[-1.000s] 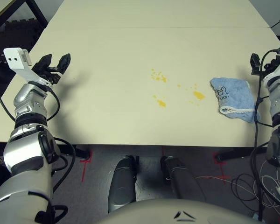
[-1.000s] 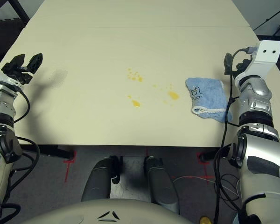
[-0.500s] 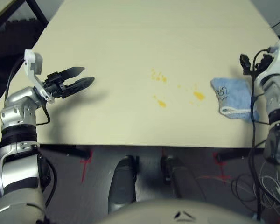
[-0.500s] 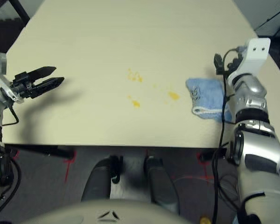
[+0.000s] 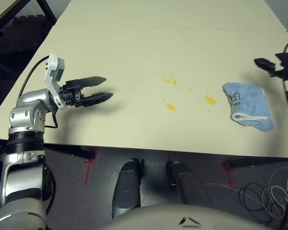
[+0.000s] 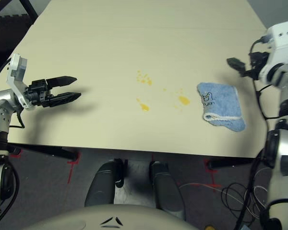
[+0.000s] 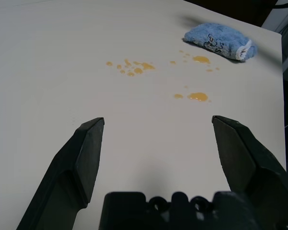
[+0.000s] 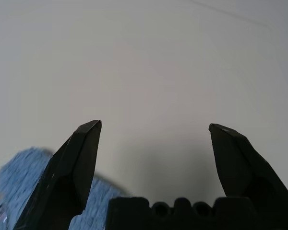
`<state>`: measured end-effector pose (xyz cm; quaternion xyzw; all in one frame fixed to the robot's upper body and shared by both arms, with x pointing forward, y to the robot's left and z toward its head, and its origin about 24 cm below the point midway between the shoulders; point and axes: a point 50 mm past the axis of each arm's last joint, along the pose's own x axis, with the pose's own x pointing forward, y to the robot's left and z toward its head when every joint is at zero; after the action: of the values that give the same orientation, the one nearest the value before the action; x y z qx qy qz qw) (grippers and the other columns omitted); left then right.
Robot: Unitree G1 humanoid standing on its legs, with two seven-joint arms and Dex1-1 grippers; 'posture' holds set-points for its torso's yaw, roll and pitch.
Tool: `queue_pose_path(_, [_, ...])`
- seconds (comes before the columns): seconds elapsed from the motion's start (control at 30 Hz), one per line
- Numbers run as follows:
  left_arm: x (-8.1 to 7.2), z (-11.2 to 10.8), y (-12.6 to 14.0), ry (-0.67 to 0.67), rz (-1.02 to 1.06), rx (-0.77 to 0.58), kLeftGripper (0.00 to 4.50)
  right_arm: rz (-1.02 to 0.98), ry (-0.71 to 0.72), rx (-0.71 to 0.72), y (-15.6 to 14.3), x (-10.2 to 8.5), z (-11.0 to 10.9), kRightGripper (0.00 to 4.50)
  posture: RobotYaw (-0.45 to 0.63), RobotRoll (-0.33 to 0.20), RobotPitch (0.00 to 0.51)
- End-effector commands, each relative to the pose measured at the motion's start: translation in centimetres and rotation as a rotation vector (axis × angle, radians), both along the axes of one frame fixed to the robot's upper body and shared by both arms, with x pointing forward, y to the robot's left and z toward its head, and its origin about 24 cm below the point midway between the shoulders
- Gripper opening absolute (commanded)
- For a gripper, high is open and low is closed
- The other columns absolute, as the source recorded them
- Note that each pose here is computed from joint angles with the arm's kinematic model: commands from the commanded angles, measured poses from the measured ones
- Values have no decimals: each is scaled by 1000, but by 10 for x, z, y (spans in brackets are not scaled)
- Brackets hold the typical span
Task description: Wipe the water off the table with a rag.
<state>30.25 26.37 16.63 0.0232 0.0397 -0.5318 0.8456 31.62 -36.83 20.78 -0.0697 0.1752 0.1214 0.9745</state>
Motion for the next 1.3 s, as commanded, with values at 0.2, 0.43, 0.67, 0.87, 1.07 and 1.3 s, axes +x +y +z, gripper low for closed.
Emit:
queue_pose_path(0.2, [5,-7,-4,14,-18,7,4500,49,206,163,22,-50,-37,4463,80,0,209])
queue_pose_path(0.43, [8,-8,-9,7,-32,10,4500,25,233,212,39,-60,-62,4463,71,0,207])
queue_pose_path(0.67, [10,-5,-13,-5,-48,16,4500,10,247,240,53,-44,-83,4463,75,0,204])
queue_pose_path(0.87, [11,-3,-15,-11,-52,16,4500,5,251,251,56,-32,-94,4463,75,0,204])
queue_pose_path(1.07, [11,-4,-15,-11,-51,15,4500,0,268,248,59,-29,-101,3149,78,0,212])
queue_pose_path(1.3, [10,-4,-15,-9,-48,16,4500,-13,195,221,53,-26,-91,573,80,0,217])
